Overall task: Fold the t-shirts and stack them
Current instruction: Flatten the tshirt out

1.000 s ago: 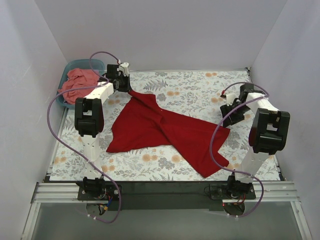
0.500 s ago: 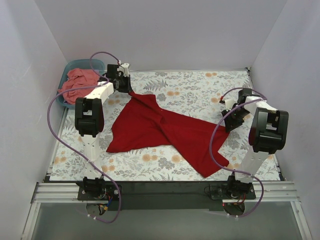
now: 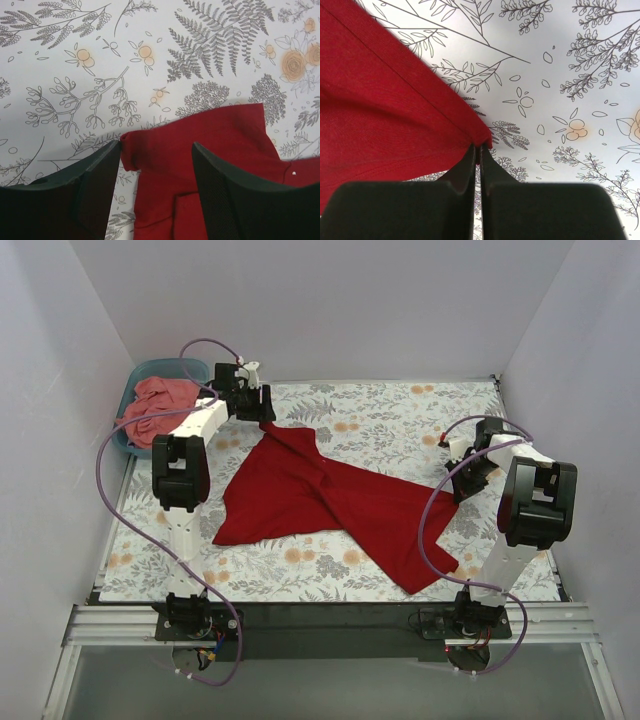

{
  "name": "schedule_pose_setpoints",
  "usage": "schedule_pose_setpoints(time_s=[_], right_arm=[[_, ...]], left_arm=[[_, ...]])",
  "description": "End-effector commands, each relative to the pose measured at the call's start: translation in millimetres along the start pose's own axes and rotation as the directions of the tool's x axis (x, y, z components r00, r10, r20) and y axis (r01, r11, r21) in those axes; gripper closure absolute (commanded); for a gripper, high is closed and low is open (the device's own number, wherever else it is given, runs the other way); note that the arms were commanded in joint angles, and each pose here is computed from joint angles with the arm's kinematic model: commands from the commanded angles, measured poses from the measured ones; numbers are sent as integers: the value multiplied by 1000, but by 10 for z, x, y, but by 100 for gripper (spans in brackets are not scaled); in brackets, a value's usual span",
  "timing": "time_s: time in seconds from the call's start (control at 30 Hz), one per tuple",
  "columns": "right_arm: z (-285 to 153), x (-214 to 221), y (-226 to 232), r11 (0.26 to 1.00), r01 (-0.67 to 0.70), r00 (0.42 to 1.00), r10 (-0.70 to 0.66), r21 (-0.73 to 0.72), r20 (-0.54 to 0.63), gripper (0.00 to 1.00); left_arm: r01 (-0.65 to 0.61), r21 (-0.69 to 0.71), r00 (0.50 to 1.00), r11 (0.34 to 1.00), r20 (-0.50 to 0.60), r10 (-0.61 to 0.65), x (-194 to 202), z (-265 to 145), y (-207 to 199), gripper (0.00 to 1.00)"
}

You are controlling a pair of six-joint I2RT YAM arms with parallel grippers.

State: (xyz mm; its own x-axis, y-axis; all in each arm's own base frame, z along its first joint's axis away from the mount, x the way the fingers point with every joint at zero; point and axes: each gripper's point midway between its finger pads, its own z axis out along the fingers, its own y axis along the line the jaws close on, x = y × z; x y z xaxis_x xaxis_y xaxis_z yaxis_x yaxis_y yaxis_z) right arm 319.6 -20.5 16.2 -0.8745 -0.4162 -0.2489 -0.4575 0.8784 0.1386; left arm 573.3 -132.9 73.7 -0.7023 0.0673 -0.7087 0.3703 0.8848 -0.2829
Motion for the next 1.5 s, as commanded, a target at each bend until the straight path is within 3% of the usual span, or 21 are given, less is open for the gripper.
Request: schedule_pose_setpoints(time_s=[0.0, 0.2, 0.43, 0.5, 0.63, 0.73, 0.87, 1.03, 1.23, 1.3, 1.33, 1.4, 1.43, 1.47], right_arm=[[110, 121, 39, 1000, 11, 999, -12, -14, -43, 99], [112, 146, 74, 1000, 10, 999, -11, -27, -45, 99], [112, 148, 74, 999, 10, 999, -11, -31, -51, 99], [112, 129, 61, 999, 12, 999, -13, -29, -49, 99], [63, 50, 46, 1000, 18, 1000, -19, -25, -25, 99], [-68, -118, -29, 999, 35, 999, -35, 9, 20, 99], [-398, -485, -183, 993, 72, 989, -82, 89, 119, 99], [-1232, -1223, -421, 962, 94, 928, -178, 255, 329, 99], [-2585, -1953, -438, 893, 56, 766, -325, 446, 554, 99], [-3119, -2065, -376, 855, 23, 692, -387, 518, 610, 99], [-3293, -2079, -355, 843, 0, 667, -401, 539, 628, 99], [-3797, -2080, -246, 797, -53, 582, -465, 602, 667, 99], [-3966, -2056, -213, 778, -81, 553, -485, 623, 678, 99], [-4122, -2026, -160, 760, -102, 525, -507, 642, 684, 99]], left_arm=[[25, -29, 1000, 999, 8, -25, -85, 0, 70, 42], [55, -101, 998, 993, -3, -56, -35, 137, 222, 36], [81, -96, 996, 992, -38, -85, 76, 138, 193, 38], [88, -49, 995, 995, -44, -90, 94, 130, 104, 43], [135, 31, 990, 990, -37, -134, 79, 99, -29, 71], [146, 33, 989, 989, -6, -145, -62, 57, -4, 99], [94, 5, 989, 996, 112, -94, -501, -153, 88, 100], [-34, -6, 957, 999, 289, 34, -1251, -682, -80, 100], [-115, -67, 851, 991, 509, 133, -1972, -1493, -356, 100], [-138, -96, 770, 986, 616, 168, -2275, -1999, -542, 100], [-133, -103, 756, 986, 633, 168, -2266, -2111, -557, 100], [-156, -127, 644, 980, 739, 198, -2504, -2730, -809, 100], [-159, -130, 627, 979, 753, 202, -2477, -2838, -843, 100], [-174, -147, 564, 974, 796, 221, -2527, -3247, -1022, 100]])
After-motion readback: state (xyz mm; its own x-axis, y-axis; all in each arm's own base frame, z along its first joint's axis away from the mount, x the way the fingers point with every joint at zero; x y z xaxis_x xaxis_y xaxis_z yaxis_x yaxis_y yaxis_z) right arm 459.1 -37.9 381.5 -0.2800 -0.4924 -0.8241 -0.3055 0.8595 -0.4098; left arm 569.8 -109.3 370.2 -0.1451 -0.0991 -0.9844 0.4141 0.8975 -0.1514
